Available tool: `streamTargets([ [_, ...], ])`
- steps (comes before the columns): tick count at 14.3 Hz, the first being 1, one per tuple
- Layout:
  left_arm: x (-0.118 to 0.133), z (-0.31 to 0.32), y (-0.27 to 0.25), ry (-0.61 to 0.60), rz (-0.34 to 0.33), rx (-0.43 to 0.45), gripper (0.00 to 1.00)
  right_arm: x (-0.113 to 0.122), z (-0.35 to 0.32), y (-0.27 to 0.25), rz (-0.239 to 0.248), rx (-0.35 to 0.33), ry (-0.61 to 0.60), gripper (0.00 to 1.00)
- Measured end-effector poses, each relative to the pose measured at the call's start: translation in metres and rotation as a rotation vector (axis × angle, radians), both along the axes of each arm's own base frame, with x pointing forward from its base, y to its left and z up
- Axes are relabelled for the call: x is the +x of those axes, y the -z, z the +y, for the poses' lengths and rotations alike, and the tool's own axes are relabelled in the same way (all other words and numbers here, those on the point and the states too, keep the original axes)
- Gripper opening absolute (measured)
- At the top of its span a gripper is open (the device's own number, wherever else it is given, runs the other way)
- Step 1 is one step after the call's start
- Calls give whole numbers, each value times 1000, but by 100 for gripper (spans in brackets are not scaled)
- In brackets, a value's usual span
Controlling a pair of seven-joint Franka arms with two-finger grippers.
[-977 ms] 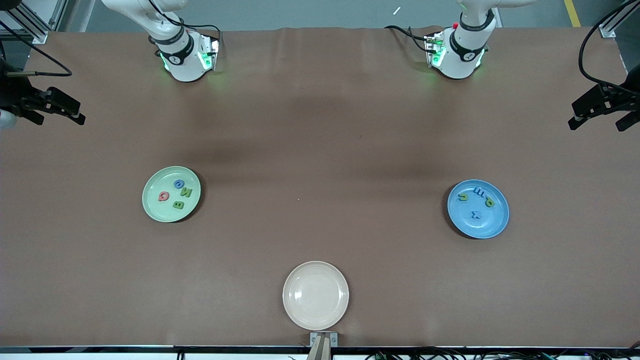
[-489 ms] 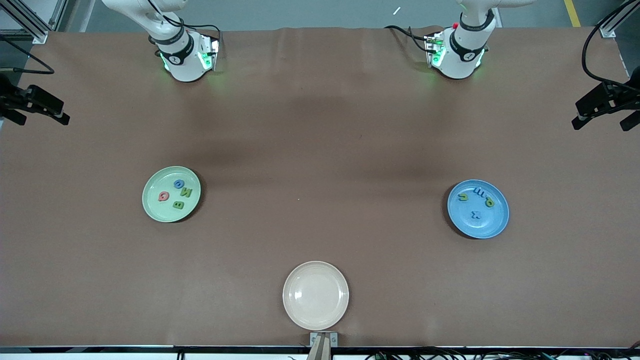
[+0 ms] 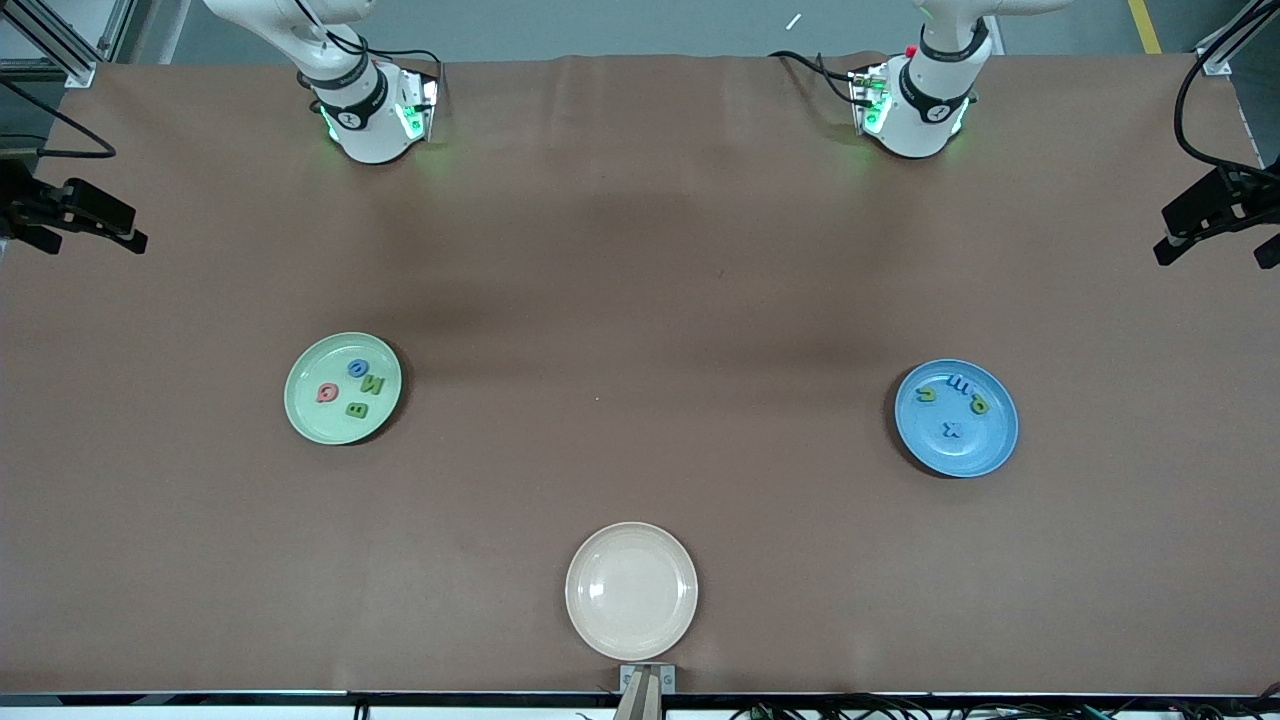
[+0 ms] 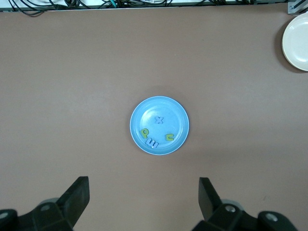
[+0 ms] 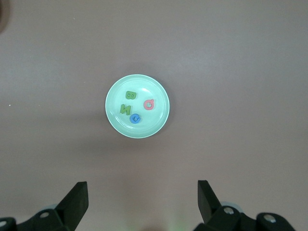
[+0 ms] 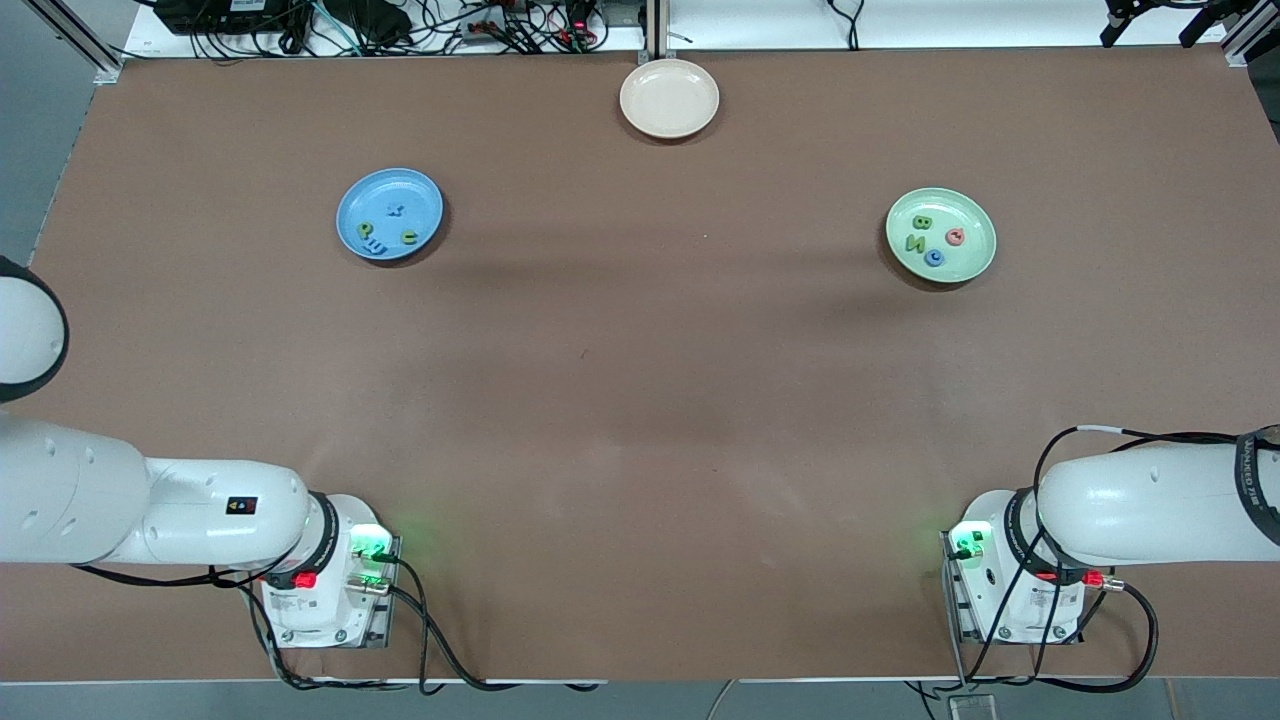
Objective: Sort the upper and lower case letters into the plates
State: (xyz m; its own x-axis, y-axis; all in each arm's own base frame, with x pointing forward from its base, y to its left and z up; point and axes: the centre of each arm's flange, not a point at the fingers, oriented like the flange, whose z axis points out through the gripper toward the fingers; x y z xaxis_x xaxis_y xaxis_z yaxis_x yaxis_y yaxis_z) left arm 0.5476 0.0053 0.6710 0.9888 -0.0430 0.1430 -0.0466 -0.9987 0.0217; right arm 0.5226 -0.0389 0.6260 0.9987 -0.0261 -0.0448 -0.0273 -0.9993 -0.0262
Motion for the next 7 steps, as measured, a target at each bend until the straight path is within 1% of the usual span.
streamTargets([
  [4, 11, 0, 18, 0, 34, 1, 100, 0, 3, 0, 2, 0, -2, 100],
  [7, 14, 0, 23, 0, 43, 1, 100, 0, 5, 0, 2, 0, -5, 100],
])
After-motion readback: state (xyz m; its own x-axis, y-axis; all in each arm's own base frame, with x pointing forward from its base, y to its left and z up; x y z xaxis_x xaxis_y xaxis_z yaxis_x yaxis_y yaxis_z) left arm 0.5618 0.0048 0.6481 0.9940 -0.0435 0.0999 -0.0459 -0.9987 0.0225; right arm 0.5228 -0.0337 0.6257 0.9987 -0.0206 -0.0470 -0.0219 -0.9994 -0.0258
